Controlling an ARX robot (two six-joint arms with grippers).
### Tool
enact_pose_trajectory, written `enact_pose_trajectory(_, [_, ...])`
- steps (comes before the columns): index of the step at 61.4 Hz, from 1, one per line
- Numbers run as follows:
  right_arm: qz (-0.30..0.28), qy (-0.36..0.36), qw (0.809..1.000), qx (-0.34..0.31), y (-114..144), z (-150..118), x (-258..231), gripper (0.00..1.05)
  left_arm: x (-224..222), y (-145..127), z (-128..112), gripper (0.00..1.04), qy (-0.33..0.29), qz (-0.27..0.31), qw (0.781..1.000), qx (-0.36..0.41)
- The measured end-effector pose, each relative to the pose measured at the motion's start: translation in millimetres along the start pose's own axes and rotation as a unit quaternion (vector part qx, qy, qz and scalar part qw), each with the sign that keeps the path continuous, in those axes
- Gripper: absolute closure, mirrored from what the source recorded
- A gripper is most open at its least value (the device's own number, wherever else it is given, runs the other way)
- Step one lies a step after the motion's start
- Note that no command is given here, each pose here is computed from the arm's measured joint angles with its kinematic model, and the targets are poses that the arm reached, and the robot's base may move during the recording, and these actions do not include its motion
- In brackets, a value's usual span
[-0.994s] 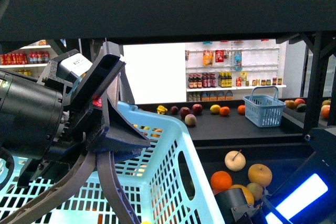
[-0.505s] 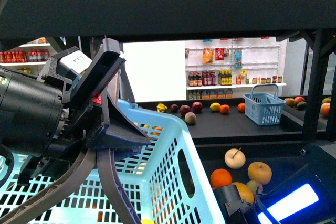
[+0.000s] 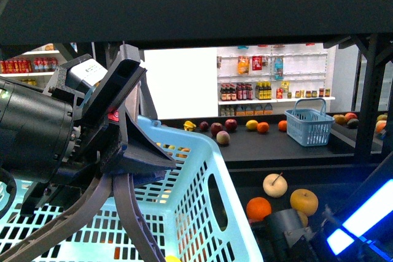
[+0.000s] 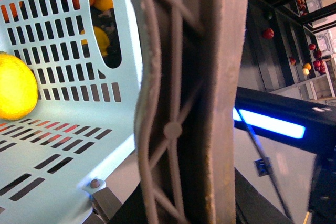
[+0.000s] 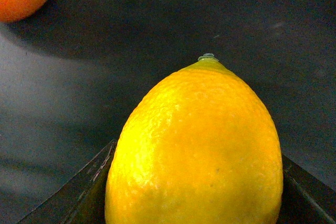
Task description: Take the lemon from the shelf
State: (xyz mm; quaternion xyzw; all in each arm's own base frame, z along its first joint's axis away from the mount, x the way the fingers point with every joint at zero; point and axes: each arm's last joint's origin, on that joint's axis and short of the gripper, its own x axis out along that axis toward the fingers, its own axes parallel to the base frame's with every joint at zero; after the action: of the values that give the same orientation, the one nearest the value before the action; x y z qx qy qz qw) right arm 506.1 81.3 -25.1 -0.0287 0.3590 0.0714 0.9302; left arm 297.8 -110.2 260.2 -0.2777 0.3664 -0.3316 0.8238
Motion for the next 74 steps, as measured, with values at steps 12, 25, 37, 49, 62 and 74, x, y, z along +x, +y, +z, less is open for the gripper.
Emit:
enact_pose_trajectory(12, [0.000, -0.076, 0.996, 0.039, -42.2, 44.8, -76.4, 0.34, 0.0, 0.0, 0.0, 0.88, 0.000, 0.000, 1.000, 0.000])
enact_pose_trajectory(25, [0.079, -0.142, 0.982, 0.097, -45.9, 87.7, -176.8, 0.34, 0.0, 0.0, 0.0, 0.88, 0.000, 0.000, 1.000, 0.000])
enact_pose_trajectory(37, [0.197, -0.192, 0.953, 0.131, -12.5, 123.5, -262.9, 0.34, 0.0, 0.1, 0.0, 0.88, -0.001, 0.001, 1.000, 0.000])
enact_pose_trajectory(49, [0.252, -0.168, 0.943, 0.135, 26.3, 121.7, -281.7, 0.34, 0.0, 0.0, 0.0, 0.88, 0.000, 0.000, 1.000, 0.000])
enact_pose_trajectory(62, [0.273, -0.132, 0.946, 0.118, 61.5, 107.6, -274.3, 0.34, 0.0, 0.0, 0.0, 0.88, 0.000, 0.000, 1.000, 0.000])
enact_pose_trajectory(74, [0.274, -0.116, 0.950, 0.091, 82.8, 96.6, -262.1, 0.24, 0.0, 0.0, 0.0, 0.88, 0.000, 0.000, 1.000, 0.000])
